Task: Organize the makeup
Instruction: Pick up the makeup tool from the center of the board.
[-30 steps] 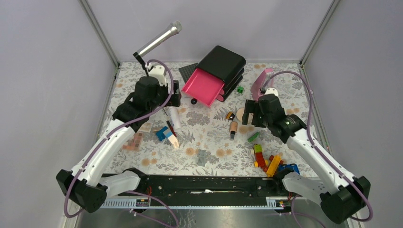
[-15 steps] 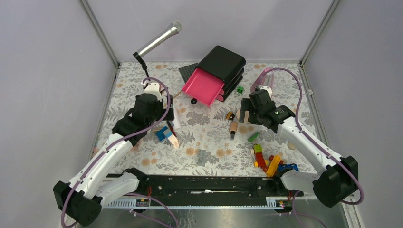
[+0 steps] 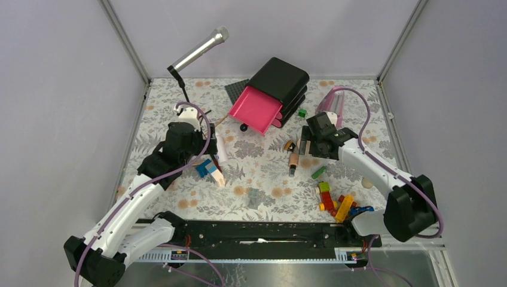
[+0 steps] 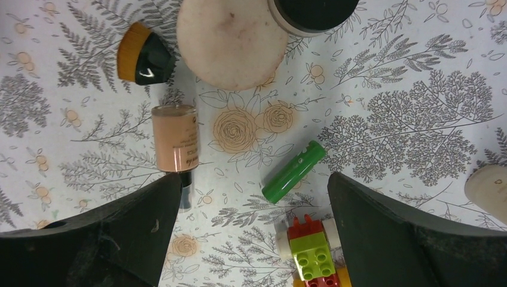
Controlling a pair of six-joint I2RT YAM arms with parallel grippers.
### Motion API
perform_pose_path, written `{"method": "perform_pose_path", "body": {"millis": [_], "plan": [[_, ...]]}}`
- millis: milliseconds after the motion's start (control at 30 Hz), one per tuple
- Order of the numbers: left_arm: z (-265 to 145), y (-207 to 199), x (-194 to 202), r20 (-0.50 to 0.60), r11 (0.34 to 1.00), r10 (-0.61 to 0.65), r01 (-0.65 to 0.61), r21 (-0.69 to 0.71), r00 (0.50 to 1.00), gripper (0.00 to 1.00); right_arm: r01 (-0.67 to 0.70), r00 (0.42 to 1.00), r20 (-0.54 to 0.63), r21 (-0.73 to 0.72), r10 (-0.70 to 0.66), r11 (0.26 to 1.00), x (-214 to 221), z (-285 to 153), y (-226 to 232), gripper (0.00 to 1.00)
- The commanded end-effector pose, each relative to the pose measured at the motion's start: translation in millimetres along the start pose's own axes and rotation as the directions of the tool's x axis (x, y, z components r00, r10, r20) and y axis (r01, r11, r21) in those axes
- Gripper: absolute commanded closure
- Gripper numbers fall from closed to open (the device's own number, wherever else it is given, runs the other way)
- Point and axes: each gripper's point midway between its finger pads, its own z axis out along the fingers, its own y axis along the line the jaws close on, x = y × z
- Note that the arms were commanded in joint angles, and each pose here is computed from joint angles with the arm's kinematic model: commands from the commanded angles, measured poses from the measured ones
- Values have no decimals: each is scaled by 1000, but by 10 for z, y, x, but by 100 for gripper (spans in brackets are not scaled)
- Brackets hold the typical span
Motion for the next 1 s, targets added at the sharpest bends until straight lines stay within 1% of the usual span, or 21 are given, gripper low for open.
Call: {"method": "perform_pose_path", "body": {"millis": [0, 133, 200, 267, 367, 433, 600, 733, 800, 900, 967], "plan": [[-39, 21, -110, 61, 1000, -18, 18, 1, 998, 1, -64, 998, 19, 40, 63, 997, -113, 121, -25, 1], [-47, 26, -86, 61, 1000, -18, 18, 4, 998, 1, -121, 993, 25, 91, 119, 989, -223, 225, -186, 1], [-43, 20, -84, 58, 1000, -16, 16, 7, 998, 1, -159, 987, 19, 79, 158, 984, -284, 279, -245, 1], [-33, 13, -79, 53, 1000, -14, 14, 10, 998, 1, -186, 983, 17, 30, 185, 982, -345, 309, -208, 1], [-20, 10, -72, 48, 1000, -16, 15, 14, 999, 1, -181, 982, 26, -122, 186, 976, -426, 307, 54, 1], [-11, 20, -76, 47, 1000, -18, 18, 12, 999, 1, -175, 984, 5, -188, 179, 966, -390, 315, 172, 1], [13, 21, -63, 38, 1000, -24, 23, 20, 999, 1, -168, 985, -54, -170, 161, 971, -246, 456, 178, 1], [28, 25, -57, 31, 999, -25, 25, 21, 999, 1, -171, 984, -94, -235, 153, 957, -172, 493, 314, 10], [30, 23, -52, 30, 999, -25, 24, 23, 999, 1, -183, 982, -95, -221, 165, 958, -166, 522, 297, 11], [31, 27, -50, 29, 999, -25, 25, 21, 999, 1, -219, 975, -56, -100, 215, 971, -195, 596, 97, 13], [34, 24, -47, 28, 999, -25, 25, 23, 999, 1, -253, 967, -22, -25, 253, 967, -216, 631, -31, 17]]}}
